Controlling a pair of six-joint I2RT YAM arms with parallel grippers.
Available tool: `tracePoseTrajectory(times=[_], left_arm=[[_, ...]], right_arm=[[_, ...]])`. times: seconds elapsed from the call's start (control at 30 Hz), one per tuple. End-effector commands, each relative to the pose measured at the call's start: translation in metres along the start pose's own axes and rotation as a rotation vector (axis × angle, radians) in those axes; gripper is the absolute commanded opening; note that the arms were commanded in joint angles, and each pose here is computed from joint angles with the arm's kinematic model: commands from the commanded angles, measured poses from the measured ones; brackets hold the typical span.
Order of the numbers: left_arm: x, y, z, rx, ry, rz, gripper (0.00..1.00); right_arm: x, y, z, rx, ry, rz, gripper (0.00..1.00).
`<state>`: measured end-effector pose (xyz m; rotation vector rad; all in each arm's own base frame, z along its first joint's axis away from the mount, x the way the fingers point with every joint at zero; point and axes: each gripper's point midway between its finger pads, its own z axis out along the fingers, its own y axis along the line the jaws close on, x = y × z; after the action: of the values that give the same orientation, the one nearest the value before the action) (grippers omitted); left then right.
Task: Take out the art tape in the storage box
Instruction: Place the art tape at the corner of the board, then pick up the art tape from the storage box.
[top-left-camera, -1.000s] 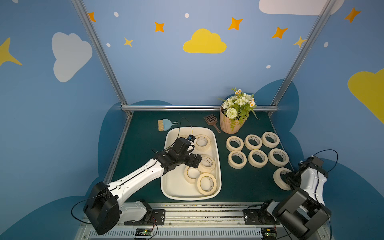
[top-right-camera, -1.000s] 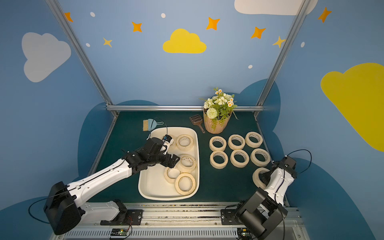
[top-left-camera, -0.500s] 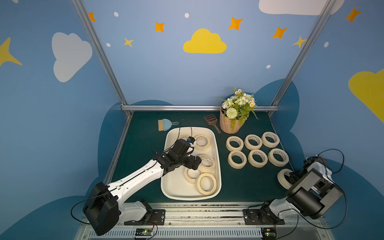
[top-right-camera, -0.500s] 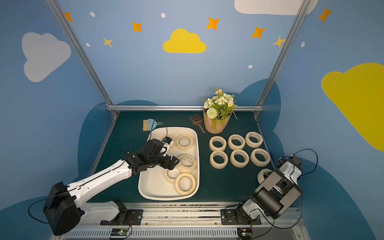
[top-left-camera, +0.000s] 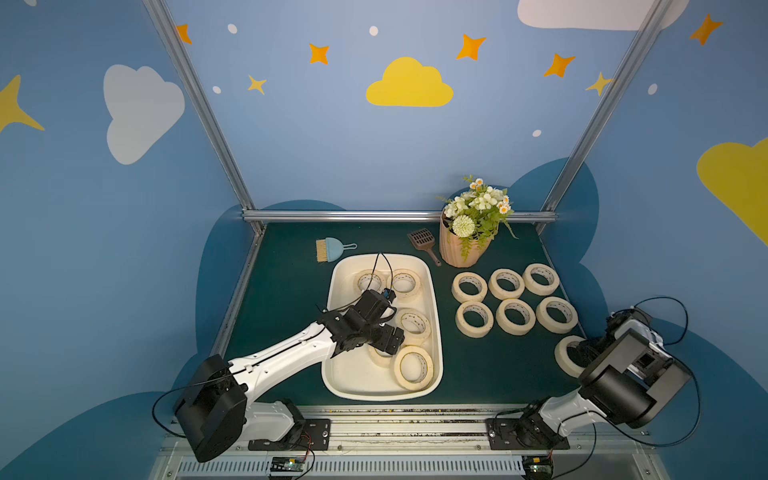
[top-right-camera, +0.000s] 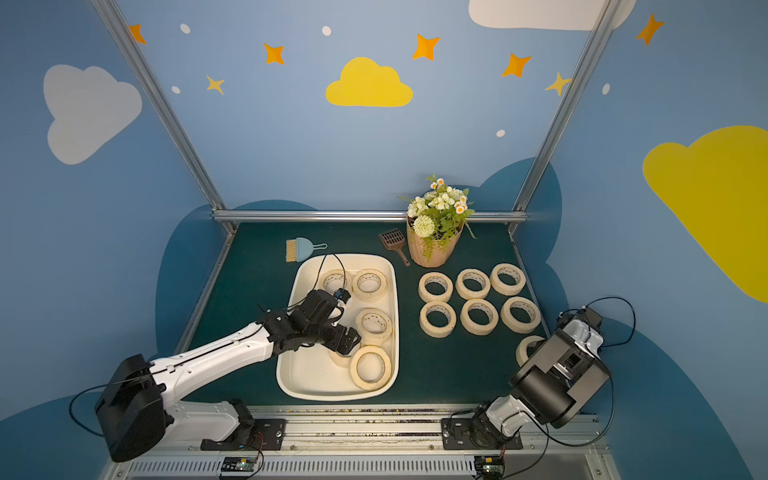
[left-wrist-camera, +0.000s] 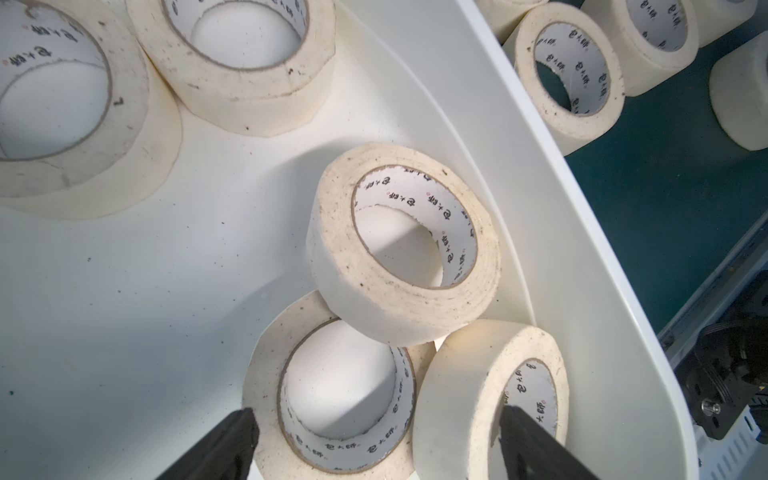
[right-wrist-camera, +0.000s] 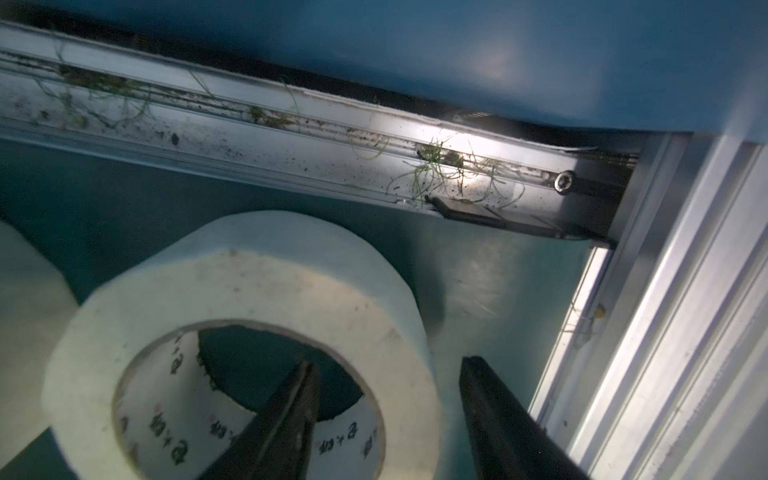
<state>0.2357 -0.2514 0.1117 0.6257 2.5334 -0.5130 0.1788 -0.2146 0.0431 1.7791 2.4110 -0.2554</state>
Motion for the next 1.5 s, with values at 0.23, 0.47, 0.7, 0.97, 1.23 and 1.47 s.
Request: tracePoseTrajectory(times=[0.23, 0.47, 0.7, 0.97, 1.23, 1.47], left_arm=[[-0.007, -0.003, 0.015, -0.001, 0.031, 0.003, 0.94], [-0.011, -0.011, 0.028, 0.014, 0.063, 0.001, 0.94], [-0.024, -0.011, 0.034, -0.021, 0.038, -0.016, 0.93], [-0.056, 0.014, 0.057, -0.150, 0.048, -0.027, 0.91], [-0.037, 0.025, 0.094, -0.156, 0.166, -0.048, 0.55], [-0.043, 0.028, 0.082, -0.190, 0.149, -0.029, 0.16]], right_arm=[[0.044, 0.064, -0.086, -0.120, -0.185, -0.327, 0.76], [0.135, 0.094, -0.108, -0.279, -0.107, -0.607, 0.77], [0.193, 0.093, -0.117, -0.251, -0.111, -0.873, 0.78], [0.209, 0.093, -0.125, -0.271, -0.122, -0.944, 0.78], [0.242, 0.086, -0.150, -0.314, -0.131, -1.095, 0.78], [0.309, 0.108, -0.165, -0.421, -0.042, -1.248, 0.78]])
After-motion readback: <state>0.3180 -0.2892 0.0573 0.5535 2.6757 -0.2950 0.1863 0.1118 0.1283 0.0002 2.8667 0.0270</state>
